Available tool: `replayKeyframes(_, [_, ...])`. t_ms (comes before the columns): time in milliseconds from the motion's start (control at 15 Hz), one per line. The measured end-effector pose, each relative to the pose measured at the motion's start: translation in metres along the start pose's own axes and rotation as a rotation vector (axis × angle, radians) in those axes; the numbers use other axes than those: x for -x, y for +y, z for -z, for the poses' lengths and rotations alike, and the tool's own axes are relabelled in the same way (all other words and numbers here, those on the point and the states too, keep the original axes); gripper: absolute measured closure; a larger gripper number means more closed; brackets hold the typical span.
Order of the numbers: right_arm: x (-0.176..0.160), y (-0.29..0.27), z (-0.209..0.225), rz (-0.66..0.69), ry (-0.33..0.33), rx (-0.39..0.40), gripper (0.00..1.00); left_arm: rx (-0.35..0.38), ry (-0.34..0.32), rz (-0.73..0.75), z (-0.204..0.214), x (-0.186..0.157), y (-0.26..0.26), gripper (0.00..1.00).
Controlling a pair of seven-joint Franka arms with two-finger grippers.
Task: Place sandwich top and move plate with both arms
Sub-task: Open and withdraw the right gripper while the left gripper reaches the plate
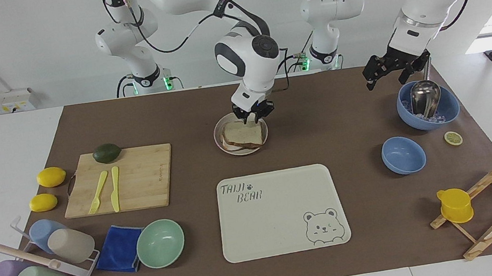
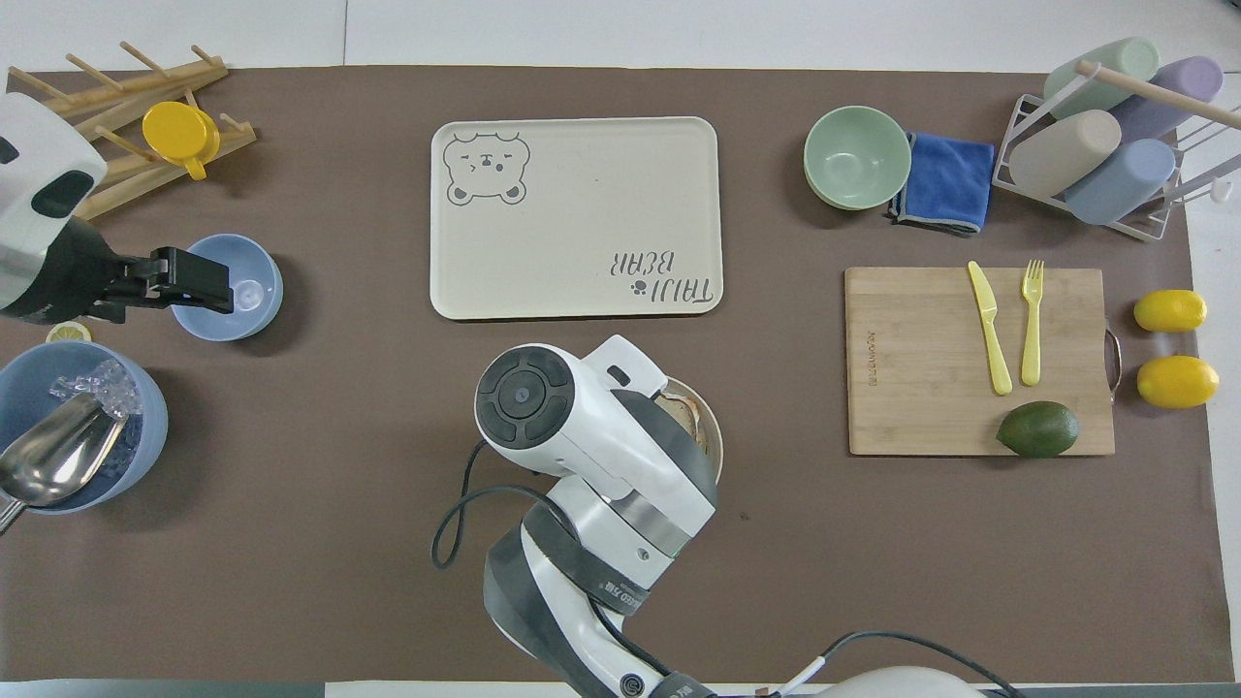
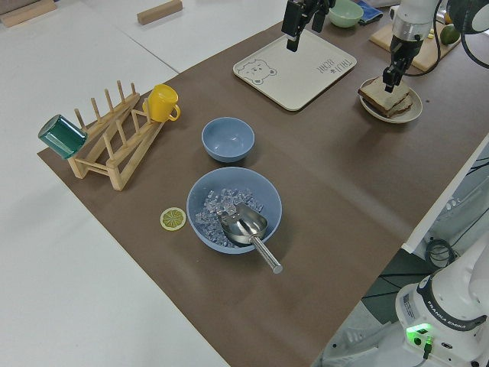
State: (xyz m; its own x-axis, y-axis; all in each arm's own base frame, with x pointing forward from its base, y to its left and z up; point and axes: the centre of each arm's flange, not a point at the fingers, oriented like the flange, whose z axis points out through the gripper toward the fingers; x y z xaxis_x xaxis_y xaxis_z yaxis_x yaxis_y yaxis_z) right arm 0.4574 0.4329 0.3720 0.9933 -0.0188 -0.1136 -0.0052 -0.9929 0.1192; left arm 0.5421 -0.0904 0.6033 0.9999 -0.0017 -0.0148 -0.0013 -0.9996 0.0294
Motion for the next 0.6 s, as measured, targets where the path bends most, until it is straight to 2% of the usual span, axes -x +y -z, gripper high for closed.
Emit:
replayKeyframes(267, [-0.007,0.013,0.018,-0.037,0.002,-0.045,0.08,0.0,0.003,0.004,-0.008,0.0,0.0,0.0])
replayKeyframes(333, [-0.012,0.024,0.029,-0.055,0.012,-0.056,0.0,0.0,0.006,0.011,-0.013,0.0,0.0,0.0])
replayKeyframes(600, [-0.022,0.078,0.085,-0.122,0.047,-0.083,0.0,0.012,-0.004,0.066,-0.041,0.007,0.012,0.0])
